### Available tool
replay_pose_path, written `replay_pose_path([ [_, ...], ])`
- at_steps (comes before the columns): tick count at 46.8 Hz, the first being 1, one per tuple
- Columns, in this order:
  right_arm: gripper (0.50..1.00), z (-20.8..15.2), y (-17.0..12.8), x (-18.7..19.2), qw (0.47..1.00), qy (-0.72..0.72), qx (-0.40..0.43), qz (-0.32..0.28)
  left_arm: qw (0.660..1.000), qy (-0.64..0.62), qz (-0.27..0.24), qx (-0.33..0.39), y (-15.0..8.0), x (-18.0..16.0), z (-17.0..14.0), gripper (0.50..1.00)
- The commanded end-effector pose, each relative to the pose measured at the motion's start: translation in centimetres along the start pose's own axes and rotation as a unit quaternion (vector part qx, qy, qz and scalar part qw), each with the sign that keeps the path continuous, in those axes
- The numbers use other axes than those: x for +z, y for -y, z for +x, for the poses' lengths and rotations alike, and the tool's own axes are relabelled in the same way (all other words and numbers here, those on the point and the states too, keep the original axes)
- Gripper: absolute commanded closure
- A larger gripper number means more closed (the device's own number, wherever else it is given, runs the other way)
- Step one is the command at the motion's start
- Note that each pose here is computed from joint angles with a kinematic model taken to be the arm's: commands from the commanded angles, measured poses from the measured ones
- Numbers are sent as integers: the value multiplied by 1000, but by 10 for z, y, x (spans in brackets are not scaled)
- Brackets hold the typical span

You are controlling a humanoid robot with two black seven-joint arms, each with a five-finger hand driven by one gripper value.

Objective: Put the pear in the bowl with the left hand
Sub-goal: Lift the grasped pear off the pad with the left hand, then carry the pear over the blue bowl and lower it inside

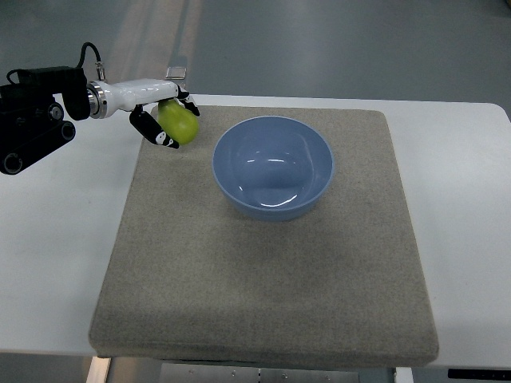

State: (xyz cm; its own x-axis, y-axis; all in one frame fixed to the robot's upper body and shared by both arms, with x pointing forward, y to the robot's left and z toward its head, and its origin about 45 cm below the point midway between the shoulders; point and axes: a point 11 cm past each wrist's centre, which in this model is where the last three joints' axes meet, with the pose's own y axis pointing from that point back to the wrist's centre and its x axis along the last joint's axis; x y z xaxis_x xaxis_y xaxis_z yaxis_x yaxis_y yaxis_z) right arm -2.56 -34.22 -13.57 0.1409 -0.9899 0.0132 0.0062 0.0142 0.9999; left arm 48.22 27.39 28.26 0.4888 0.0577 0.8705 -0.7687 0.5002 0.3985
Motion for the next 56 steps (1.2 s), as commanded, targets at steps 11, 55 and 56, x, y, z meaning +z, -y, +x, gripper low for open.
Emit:
replay_pose_path([
  [11,574,0,0,0,1000,0,0,0,999,-9,-37,22,2,27,27,1000],
  [55,574,0,0,0,1000,0,0,0,984,7,-175,-35,25,132,-7,1000],
  [56,574,0,0,0,1000,0,0,-1,983,5,-178,-38,26,134,-11,1000],
])
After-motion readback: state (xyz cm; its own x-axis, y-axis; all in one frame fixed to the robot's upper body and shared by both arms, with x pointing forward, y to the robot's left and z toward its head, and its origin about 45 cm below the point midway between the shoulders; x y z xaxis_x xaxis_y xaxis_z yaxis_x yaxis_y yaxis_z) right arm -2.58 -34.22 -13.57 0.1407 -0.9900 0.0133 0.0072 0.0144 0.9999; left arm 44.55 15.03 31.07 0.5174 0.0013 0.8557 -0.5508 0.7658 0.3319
